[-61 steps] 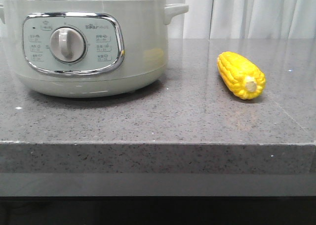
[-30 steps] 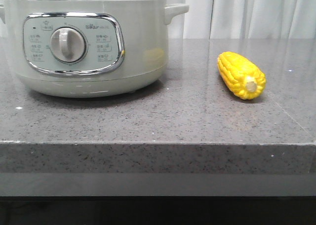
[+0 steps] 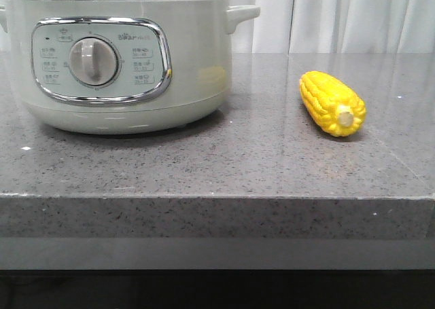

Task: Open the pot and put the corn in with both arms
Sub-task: 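Lower the right gripper over the yellow corn cob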

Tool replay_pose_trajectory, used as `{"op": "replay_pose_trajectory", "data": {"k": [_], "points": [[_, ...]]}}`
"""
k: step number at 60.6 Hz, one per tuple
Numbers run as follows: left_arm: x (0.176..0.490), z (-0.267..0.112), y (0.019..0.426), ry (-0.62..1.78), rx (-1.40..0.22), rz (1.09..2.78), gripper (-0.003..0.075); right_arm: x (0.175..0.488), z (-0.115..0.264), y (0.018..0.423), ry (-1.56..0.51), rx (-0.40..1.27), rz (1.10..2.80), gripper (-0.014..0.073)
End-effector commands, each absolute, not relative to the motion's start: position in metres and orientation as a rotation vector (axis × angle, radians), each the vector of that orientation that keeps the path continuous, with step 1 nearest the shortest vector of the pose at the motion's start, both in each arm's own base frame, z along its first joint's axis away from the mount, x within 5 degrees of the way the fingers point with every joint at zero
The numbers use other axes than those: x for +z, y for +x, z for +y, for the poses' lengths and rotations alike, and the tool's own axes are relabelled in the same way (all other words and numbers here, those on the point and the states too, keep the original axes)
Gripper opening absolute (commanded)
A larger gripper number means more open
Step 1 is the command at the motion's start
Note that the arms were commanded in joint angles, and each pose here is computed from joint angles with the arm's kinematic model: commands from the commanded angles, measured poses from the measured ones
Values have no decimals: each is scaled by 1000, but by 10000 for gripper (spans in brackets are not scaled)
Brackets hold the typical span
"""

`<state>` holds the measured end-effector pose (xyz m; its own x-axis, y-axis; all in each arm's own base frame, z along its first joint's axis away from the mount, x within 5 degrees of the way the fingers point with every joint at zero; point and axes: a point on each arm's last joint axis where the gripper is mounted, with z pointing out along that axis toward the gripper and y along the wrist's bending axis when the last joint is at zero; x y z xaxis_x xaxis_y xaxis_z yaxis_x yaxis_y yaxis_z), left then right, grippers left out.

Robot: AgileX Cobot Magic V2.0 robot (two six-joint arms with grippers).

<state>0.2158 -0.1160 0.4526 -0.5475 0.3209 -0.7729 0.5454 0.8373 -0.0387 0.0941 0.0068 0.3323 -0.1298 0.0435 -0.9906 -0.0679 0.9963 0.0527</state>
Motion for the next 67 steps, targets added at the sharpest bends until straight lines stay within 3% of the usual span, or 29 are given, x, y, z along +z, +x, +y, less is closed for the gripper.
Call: {"op": "replay_pose_trajectory", "data": {"k": [1,18,29,44,67], "points": [[471,-103,184,561,-401,1967,209,348,5,97,-3,84,1610,561],[406,-68,113,544,-403,1967,209,334,6,125,0,85,1735,561],[382,-46,69,531,-411,1899,209,324,8,160,0,94,1872,561],[376,-30,37,509,-426,1805,209,322,38,226,-81,229,2079,561],[376,-29,35,506,-427,1792,209,298,81,316,15,491,2319,561]]}}
